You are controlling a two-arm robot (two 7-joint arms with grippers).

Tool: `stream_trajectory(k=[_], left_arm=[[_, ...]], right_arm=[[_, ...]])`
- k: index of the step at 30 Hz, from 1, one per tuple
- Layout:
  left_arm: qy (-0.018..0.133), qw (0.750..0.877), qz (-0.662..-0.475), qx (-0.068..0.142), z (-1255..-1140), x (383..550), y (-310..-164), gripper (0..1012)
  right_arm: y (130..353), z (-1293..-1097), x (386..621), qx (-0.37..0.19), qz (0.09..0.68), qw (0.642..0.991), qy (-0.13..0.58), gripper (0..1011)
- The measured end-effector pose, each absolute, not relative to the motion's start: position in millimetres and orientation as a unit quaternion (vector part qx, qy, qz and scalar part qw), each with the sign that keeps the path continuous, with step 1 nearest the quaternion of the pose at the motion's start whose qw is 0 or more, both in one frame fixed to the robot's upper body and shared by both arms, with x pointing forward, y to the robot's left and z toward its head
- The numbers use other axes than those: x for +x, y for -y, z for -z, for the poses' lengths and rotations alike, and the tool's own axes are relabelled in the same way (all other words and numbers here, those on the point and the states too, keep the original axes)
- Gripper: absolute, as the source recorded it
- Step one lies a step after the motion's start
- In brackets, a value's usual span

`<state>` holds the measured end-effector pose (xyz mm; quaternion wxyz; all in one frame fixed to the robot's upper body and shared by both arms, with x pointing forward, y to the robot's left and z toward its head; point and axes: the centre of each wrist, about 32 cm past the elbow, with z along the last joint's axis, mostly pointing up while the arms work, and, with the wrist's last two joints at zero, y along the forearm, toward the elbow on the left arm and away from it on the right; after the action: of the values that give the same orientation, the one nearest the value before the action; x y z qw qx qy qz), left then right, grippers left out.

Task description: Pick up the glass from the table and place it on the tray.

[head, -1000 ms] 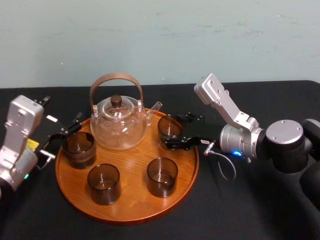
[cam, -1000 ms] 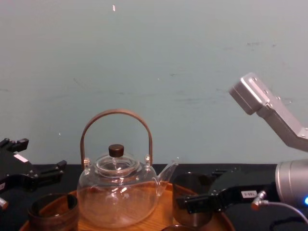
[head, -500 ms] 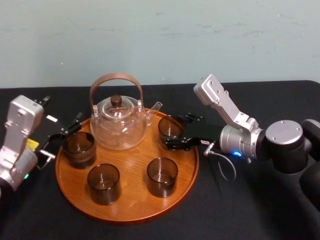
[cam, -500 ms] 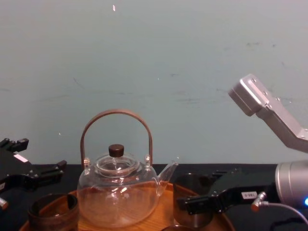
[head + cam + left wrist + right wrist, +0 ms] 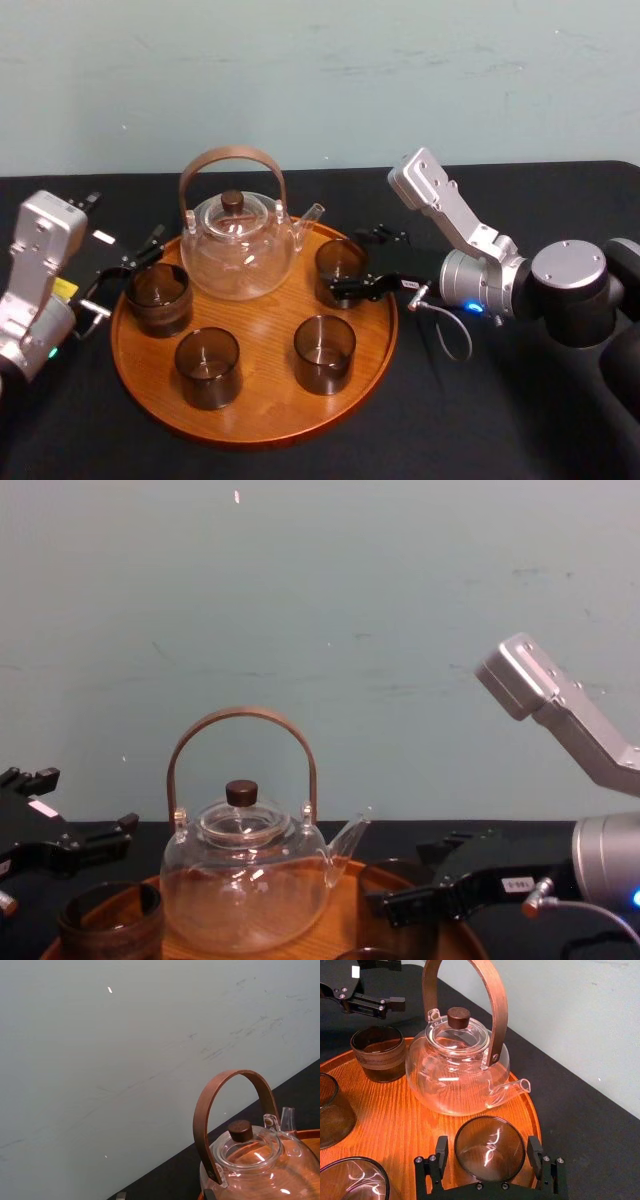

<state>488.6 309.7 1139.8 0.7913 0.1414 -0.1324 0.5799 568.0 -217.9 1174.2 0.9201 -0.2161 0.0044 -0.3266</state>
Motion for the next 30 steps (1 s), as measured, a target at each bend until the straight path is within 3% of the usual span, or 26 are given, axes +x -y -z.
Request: stream_trajectory(k=[1, 30], left_arm=[[0.132, 0.791, -0.58, 0.141, -1139.8, 488.6, -309.7, 1001], [0.132, 0.791, -0.58, 0.142, -1139.8, 488.6, -309.7, 1001]], right_arm=[[217.8, -1174.2, 568.0, -0.216, 0.326, 0.92, -0.004, 1002], [223.5, -1176.7, 566.2, -0.208, 0.325, 0.922, -0.008, 1002]])
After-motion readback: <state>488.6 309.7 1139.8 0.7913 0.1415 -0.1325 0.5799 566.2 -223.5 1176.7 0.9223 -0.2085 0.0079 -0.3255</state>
